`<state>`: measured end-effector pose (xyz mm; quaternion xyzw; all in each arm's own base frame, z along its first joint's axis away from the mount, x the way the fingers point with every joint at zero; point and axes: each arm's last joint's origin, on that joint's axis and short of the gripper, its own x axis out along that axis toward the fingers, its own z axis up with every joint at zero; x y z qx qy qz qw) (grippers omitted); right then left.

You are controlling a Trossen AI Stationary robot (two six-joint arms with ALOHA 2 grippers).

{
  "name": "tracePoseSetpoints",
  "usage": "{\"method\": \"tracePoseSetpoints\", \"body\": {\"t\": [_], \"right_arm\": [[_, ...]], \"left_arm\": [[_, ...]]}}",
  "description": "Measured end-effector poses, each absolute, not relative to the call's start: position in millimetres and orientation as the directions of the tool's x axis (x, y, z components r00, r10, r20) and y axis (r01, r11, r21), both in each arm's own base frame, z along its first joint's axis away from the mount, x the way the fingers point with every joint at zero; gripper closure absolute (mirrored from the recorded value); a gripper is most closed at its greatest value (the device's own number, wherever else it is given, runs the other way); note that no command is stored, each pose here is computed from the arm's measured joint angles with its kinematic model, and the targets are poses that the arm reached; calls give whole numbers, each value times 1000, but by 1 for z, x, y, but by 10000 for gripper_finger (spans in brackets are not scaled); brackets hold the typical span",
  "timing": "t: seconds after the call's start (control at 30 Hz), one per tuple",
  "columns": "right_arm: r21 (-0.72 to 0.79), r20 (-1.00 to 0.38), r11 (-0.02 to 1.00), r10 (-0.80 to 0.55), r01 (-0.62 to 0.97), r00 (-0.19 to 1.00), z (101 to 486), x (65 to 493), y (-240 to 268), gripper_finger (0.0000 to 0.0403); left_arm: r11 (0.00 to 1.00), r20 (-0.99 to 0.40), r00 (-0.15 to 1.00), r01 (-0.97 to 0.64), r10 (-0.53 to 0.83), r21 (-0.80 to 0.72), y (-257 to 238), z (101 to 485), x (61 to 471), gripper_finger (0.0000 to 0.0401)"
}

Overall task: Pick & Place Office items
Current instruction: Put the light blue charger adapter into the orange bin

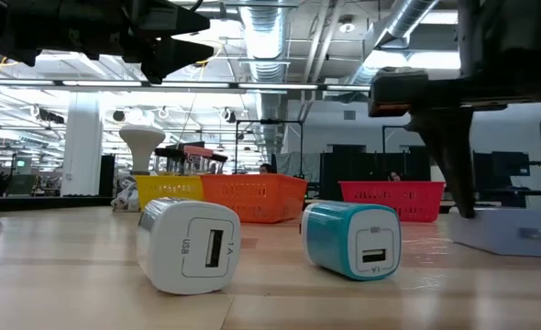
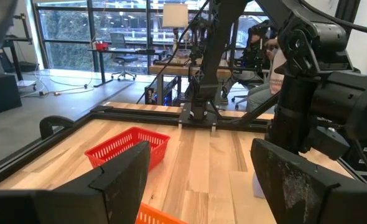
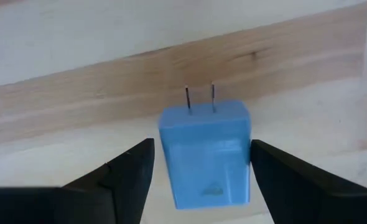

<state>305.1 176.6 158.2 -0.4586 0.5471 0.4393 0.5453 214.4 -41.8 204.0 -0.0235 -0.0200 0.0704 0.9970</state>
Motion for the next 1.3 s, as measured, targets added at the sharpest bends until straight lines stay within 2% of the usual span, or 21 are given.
{"method": "tracePoseSetpoints", "body": {"t": [0.57, 0.83, 0.93, 1.1, 1.3], "right_arm": [[-52, -999, 240, -1, -969, 53, 145, 310, 165, 153], [-53, -998, 355, 0, -933, 56, 146, 321, 144, 199], [-53, -998, 390, -2, -919, 56, 146, 326, 132, 196], [-72, -997, 462, -1, -884, 81, 146, 338, 105, 170], [-107, -992, 562, -3, -820, 127, 154, 356, 65, 200]], "left_arm": [[989, 37, 989, -139, 141, -50, -42, 204, 214, 128], [989, 37, 989, -139, 141, -50, -42, 204, 214, 128], [989, 37, 989, -139, 141, -50, -42, 204, 214, 128], [989, 37, 989, -139, 141, -49, -42, 204, 214, 128], [989, 37, 989, -140, 141, -46, -42, 204, 214, 128]]}}
